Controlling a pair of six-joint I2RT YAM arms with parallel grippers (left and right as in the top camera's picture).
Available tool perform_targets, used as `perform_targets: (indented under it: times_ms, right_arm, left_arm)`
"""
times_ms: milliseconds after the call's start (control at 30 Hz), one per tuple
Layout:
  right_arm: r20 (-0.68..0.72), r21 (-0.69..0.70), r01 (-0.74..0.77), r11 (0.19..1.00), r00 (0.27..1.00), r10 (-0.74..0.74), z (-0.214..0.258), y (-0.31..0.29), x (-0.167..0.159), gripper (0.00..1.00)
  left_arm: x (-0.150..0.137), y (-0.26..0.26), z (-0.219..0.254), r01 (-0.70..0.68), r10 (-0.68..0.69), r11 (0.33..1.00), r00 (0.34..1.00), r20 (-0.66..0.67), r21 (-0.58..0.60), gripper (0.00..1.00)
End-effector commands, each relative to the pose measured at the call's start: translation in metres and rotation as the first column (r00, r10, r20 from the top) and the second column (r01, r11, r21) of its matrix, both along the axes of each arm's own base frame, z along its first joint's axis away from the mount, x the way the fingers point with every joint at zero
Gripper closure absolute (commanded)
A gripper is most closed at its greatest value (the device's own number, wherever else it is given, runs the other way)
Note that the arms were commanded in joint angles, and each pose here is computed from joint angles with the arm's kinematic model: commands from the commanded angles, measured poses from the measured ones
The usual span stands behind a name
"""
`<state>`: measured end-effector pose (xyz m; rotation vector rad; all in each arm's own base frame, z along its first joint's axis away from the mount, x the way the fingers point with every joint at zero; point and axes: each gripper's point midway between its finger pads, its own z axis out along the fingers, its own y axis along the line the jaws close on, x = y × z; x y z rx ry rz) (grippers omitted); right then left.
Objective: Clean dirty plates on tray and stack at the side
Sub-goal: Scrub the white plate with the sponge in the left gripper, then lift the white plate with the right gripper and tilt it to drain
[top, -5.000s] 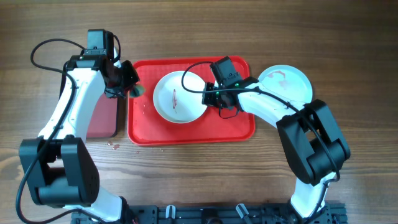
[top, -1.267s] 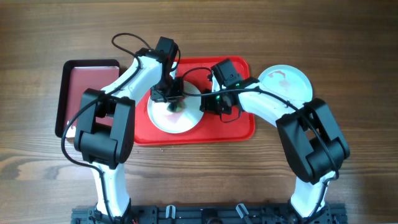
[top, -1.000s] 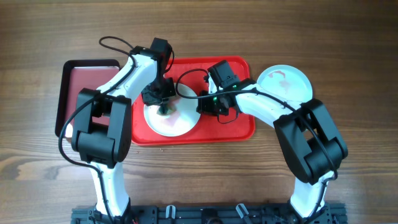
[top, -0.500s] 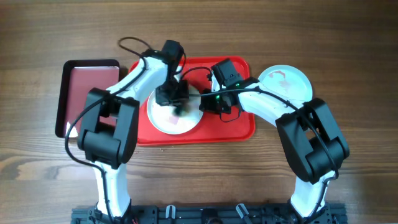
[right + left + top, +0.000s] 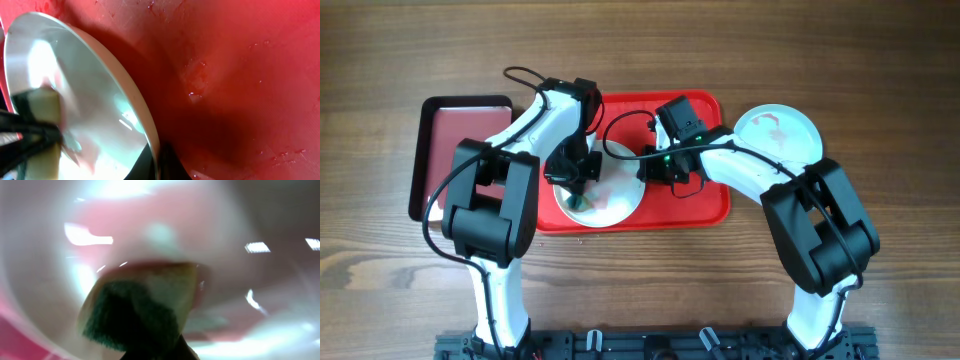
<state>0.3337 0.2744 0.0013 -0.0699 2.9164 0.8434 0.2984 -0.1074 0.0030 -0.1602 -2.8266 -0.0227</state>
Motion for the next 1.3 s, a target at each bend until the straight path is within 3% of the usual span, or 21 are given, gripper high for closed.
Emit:
perform_targets:
  times_ms: [0, 300, 400, 467, 533, 633, 733, 800, 867, 967, 1100, 1267]
  right_arm:
    - [-0.032, -0.028, 0.026, 0.999, 0.999, -0.027, -0.014, -0.008, -0.003, 0.96]
    - [-0.027, -0.028, 0.02, 0.999, 0.999, -0.021, -0.014, -0.008, -0.003, 0.96]
    - [-0.027, -0.028, 0.02, 0.999, 0.999, -0.021, -0.014, -0.008, -0.003, 0.96]
    - [-0.026, -0.028, 0.02, 0.999, 0.999, -0.021, -0.014, -0.008, -0.003, 0.96]
    - [-0.023, -0.028, 0.021, 0.999, 1.0, -0.022, -0.013, -0.008, -0.002, 0.96]
    - [-0.02, -0.034, 0.024, 0.999, 1.0, -0.024, -0.014, -0.009, -0.002, 0.96]
    - [-0.013, -0.045, 0.029, 0.999, 0.999, -0.029, -0.015, -0.011, 0.0, 0.96]
    - [-0.004, -0.035, 0.033, 0.999, 0.999, -0.033, -0.006, -0.011, 0.003, 0.96]
    - [0.054, -0.028, 0.026, 0.999, 0.998, -0.024, 0.013, -0.012, 0.009, 0.96]
    - [0.214, -0.165, 0.083, 0.983, 0.976, -0.047, 0.057, -0.043, 0.019, 0.96]
    - [0.432, -0.443, 0.239, 0.864, 0.902, -0.029, 0.121, -0.11, 0.013, 0.96]
    - [0.634, -0.646, 0.413, 0.642, 0.759, 0.15, 0.184, -0.148, 0.01, 0.96]
  left_arm:
    - [-0.024, -0.052, -0.015, 0.12, -0.163, 0.924, 0.983, -0.088, -0.364, 0.96]
    - [0.065, -0.081, -0.031, 0.276, -0.154, 0.875, 0.937, 0.312, -0.396, 0.96]
    - [0.096, -0.035, -0.041, 0.063, -0.015, 0.992, 0.924, 0.383, -0.113, 0.96]
    - [0.106, 0.009, -0.032, -0.147, 0.082, 0.983, 0.891, 0.446, 0.112, 0.96]
    - [0.112, 0.022, -0.006, -0.204, 0.109, 0.965, 0.885, 0.453, 0.166, 0.96]
    - [0.134, 0.031, 0.06, -0.253, 0.16, 0.958, 0.86, 0.484, 0.132, 0.96]
    - [0.148, 0.041, 0.1, -0.303, 0.262, 0.953, 0.832, 0.489, 0.005, 0.96]
    - [0.139, 0.048, 0.096, -0.349, 0.356, 0.932, 0.845, 0.398, -0.093, 0.96]
    - [0.127, 0.048, 0.09, -0.36, 0.371, 0.928, 0.863, 0.343, -0.098, 0.96]
    - [0.102, 0.038, 0.068, -0.353, 0.365, 0.931, 0.897, 0.249, -0.093, 0.96]
    - [0.073, 0.005, 0.048, -0.302, 0.332, 0.921, 0.939, 0.089, -0.244, 0.96]
    - [0.075, 0.0, 0.046, -0.287, 0.321, 0.924, 0.942, 0.102, -0.251, 0.96]
